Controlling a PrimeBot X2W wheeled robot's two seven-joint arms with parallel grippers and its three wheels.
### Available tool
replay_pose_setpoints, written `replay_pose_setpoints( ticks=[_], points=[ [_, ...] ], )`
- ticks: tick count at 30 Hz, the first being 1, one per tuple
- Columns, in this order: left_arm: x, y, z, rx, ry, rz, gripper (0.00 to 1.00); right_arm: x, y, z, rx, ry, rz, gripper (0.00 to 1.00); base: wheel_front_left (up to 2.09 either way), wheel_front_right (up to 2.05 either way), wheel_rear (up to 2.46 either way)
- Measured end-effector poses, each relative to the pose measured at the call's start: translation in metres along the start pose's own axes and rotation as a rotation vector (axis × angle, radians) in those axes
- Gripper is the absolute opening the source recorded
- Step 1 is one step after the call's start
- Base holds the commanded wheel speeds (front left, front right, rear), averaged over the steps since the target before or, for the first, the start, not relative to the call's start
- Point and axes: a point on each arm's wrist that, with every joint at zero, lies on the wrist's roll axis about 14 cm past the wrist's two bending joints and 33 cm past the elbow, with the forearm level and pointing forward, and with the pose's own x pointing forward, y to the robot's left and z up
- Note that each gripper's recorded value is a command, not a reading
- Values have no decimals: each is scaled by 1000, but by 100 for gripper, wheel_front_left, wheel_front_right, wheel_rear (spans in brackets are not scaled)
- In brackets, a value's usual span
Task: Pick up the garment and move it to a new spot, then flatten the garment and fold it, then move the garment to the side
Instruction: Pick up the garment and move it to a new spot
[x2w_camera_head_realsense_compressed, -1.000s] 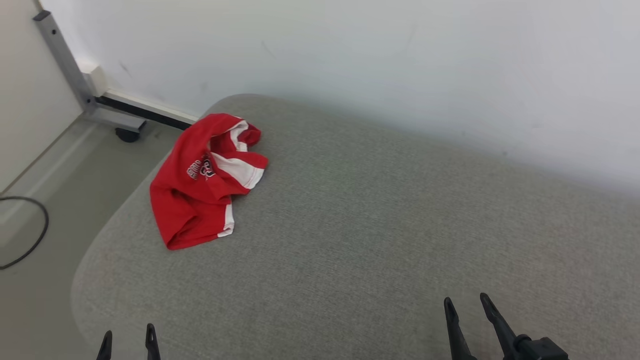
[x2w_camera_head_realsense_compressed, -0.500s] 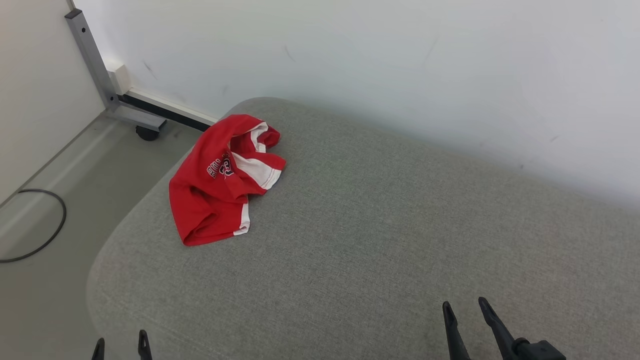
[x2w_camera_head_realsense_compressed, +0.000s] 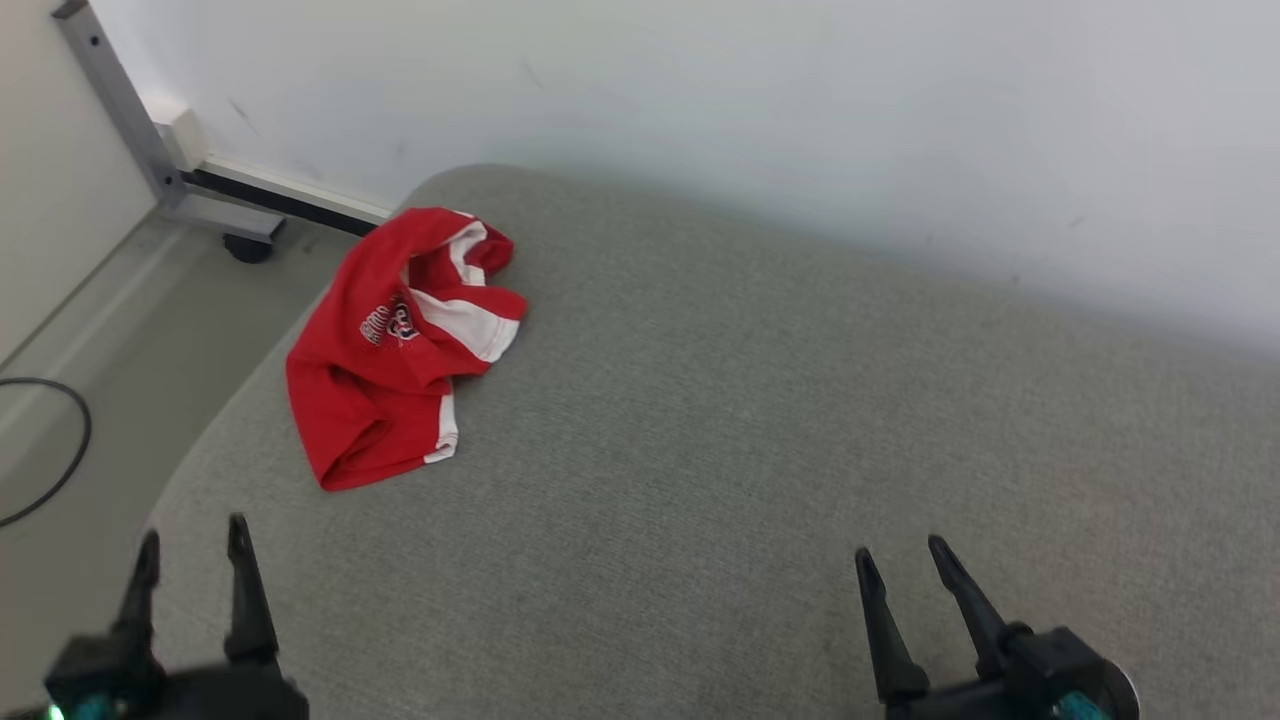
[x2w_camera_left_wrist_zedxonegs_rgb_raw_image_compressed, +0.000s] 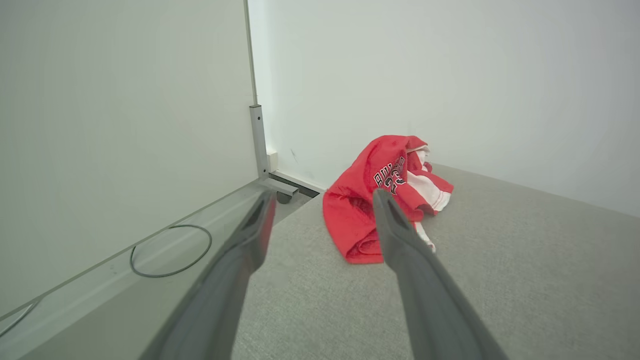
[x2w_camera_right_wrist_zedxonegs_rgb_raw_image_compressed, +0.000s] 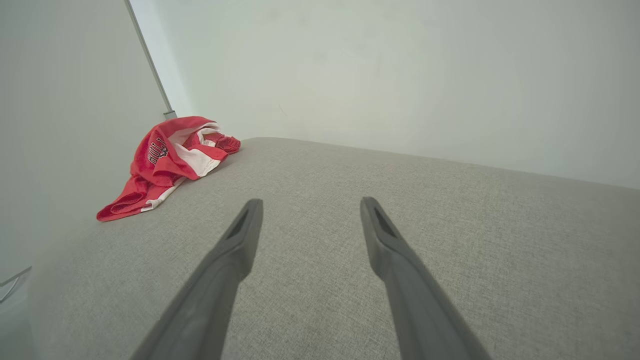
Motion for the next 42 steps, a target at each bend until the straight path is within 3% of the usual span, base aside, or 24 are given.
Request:
replay_pose_setpoints(
  ticks=[10, 20, 30, 37, 42],
  points=[
    [114, -27, 41, -38, -83, -59, 100, 38, -11, 28, 30, -107, 12, 100, 0, 0, 0],
    [205, -68, 33, -10, 23, -133, 100, 40, -51, 19, 50, -109, -73, 100, 0, 0, 0],
    [242, -99, -56, 16, 361, -167, 100, 14, -106, -1, 44, -64, -229, 100, 0, 0, 0],
    [228, -111, -128, 66, 648, -187, 100, -1, -127, -13, 39, -29, -298, 100, 0, 0, 0],
    [218, -109, -155, 77, 793, -165, 100, -6, -132, -19, 40, -13, -314, 100, 0, 0, 0]
  ],
)
